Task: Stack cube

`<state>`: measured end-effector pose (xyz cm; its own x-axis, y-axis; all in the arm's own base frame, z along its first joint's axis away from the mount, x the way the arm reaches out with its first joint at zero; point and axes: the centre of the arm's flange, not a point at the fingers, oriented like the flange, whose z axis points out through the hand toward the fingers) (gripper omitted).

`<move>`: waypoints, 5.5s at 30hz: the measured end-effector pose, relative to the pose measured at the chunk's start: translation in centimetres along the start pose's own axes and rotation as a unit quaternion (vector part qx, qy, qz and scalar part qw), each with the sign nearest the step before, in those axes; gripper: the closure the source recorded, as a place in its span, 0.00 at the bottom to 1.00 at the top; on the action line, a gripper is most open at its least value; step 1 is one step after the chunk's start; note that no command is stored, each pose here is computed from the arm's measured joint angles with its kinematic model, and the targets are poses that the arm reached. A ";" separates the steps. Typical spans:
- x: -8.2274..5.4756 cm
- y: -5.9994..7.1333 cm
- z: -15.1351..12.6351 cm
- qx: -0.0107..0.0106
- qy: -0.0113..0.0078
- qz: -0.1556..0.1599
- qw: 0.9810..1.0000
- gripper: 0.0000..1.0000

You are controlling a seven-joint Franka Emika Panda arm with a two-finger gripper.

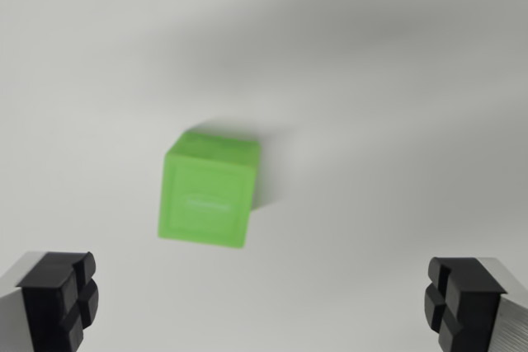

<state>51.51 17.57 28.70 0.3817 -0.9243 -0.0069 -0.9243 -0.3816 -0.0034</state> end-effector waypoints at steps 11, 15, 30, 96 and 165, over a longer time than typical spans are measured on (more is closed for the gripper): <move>-3.6 0.1 3.1 -0.002 0.001 0.036 0.999 0.00; -4.9 0.1 4.2 -0.003 0.001 0.050 0.999 0.00; -5.4 0.3 10.3 -0.005 0.001 0.056 0.998 0.00; -5.3 0.3 17.2 -0.003 0.002 0.056 0.998 1.00; -3.7 1.1 5.3 -0.004 0.005 0.050 0.999 1.00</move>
<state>49.05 20.65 23.45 0.2876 -0.9578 0.0031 -0.9578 -0.2876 0.0038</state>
